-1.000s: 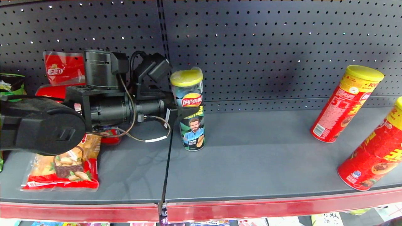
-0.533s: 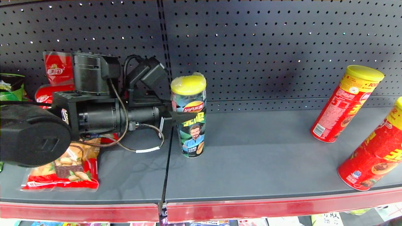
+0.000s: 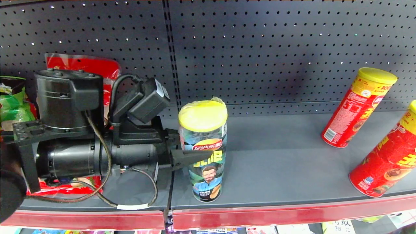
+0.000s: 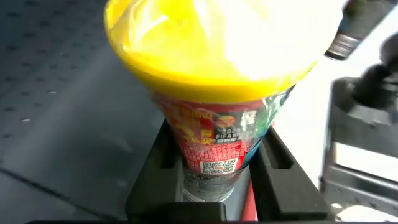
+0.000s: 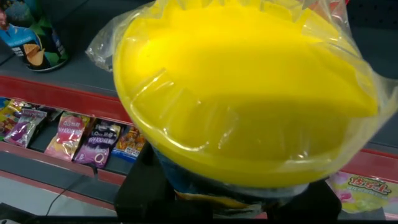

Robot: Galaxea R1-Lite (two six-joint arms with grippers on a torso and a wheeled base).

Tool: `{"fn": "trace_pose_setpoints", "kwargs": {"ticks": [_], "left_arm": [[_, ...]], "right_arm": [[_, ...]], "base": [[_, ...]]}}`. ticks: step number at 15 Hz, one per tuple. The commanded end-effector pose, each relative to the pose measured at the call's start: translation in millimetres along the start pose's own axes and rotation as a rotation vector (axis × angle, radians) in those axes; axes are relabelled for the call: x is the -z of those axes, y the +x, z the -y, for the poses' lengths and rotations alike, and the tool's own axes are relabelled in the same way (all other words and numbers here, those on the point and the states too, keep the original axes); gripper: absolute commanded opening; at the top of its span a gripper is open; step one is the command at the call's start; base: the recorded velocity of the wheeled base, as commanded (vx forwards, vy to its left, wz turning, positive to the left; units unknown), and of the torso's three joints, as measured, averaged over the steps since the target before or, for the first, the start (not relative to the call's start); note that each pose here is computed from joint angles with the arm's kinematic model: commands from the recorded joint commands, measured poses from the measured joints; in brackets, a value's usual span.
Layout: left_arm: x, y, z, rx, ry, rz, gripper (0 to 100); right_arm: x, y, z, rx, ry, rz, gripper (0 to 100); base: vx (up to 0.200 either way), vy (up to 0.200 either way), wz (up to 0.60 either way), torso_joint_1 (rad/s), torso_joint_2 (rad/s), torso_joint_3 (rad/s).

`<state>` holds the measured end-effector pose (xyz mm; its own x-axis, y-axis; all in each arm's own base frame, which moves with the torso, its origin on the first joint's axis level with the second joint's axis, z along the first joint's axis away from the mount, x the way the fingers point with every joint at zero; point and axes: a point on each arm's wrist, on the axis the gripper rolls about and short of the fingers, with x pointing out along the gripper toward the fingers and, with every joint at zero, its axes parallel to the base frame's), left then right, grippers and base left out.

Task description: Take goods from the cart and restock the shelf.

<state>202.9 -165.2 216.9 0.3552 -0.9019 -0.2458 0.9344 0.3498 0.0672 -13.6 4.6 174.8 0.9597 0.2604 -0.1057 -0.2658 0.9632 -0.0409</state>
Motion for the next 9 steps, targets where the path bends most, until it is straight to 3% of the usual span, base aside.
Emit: {"fn": "trace_pose_setpoints", "kwargs": {"ticks": [1, 9], "left_arm": [[-1.0, -3, 6.4, 0.015, 0.006, 0.005, 0], [8.6, -4, 12.1, 0.036, -0.002, -0.020, 0]], "right_arm": [[0, 1, 0, -0.002, 0.000, -0.003, 0], [0, 0, 0, -0.002, 0.000, -0.002, 0]], "base": [[0.000, 0.000, 0.00, 0.000, 0.00, 0.000], [0.000, 0.000, 0.00, 0.000, 0.00, 0.000]]}}
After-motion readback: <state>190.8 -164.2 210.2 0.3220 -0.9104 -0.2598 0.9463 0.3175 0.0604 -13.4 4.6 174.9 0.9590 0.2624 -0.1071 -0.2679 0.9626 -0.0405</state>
